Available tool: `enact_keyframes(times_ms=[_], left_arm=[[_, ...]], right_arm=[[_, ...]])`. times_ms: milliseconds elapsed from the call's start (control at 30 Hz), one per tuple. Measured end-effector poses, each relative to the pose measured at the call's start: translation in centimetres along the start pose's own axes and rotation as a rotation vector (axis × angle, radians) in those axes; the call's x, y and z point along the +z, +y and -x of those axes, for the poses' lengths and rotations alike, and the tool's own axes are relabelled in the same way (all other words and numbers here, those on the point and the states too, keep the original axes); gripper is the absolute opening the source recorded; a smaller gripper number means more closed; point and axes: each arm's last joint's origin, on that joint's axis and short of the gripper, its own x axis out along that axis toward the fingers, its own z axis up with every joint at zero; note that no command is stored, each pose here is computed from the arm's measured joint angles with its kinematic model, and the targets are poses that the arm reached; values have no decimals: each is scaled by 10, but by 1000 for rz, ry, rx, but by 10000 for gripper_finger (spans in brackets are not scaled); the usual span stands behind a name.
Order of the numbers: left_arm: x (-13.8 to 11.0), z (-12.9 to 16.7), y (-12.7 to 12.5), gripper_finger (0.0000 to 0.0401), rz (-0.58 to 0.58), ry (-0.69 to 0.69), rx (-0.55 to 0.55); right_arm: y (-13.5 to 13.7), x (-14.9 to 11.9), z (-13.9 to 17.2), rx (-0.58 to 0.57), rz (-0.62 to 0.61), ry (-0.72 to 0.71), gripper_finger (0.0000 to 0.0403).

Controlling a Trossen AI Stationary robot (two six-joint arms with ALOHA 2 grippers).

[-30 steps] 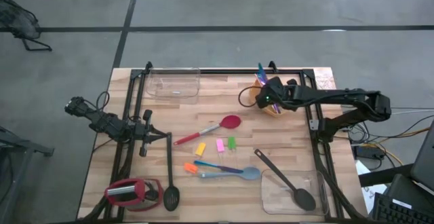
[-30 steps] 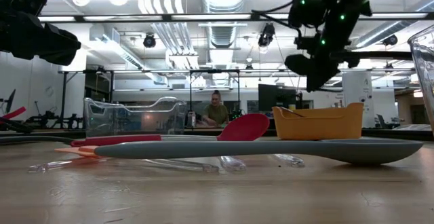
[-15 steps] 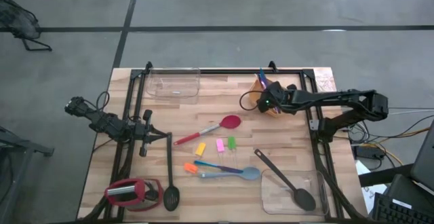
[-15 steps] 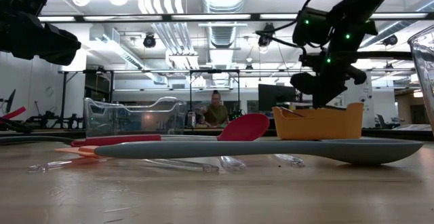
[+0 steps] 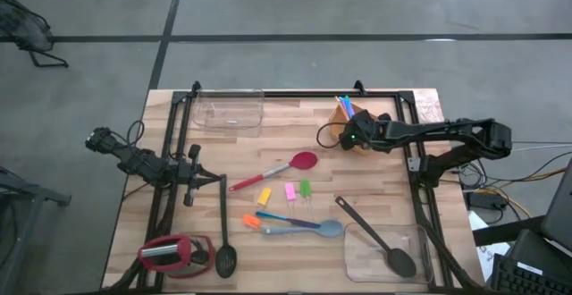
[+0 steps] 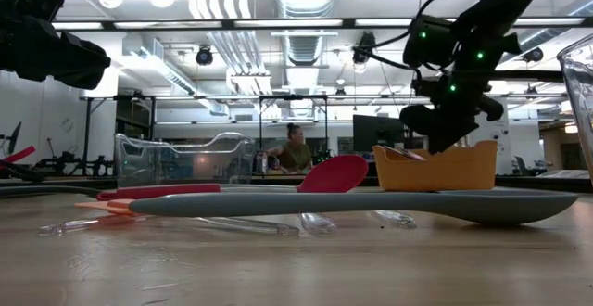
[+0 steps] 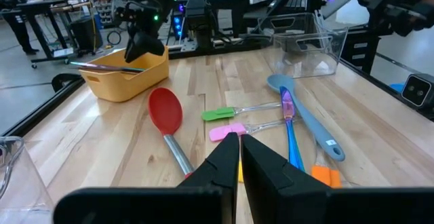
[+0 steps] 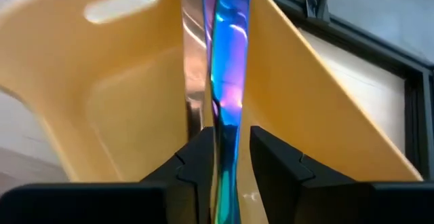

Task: Pick & Place Kitchen Items
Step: Put the blue knife into the yellow bin

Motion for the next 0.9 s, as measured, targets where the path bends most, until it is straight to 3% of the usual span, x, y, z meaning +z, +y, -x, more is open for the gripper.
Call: enact_keyframes(times_ms=[367, 700, 900], left_arm=[[0, 0, 0, 23, 0, 0, 0], [0, 0, 0, 23, -1, 1, 0], [0, 0, 0, 23, -133, 1, 3]], right_arm=[[15, 24, 55, 212, 118, -162, 160], [46, 11, 99, 464, 284, -359, 197], [51, 4, 112, 546, 305, -367, 200]])
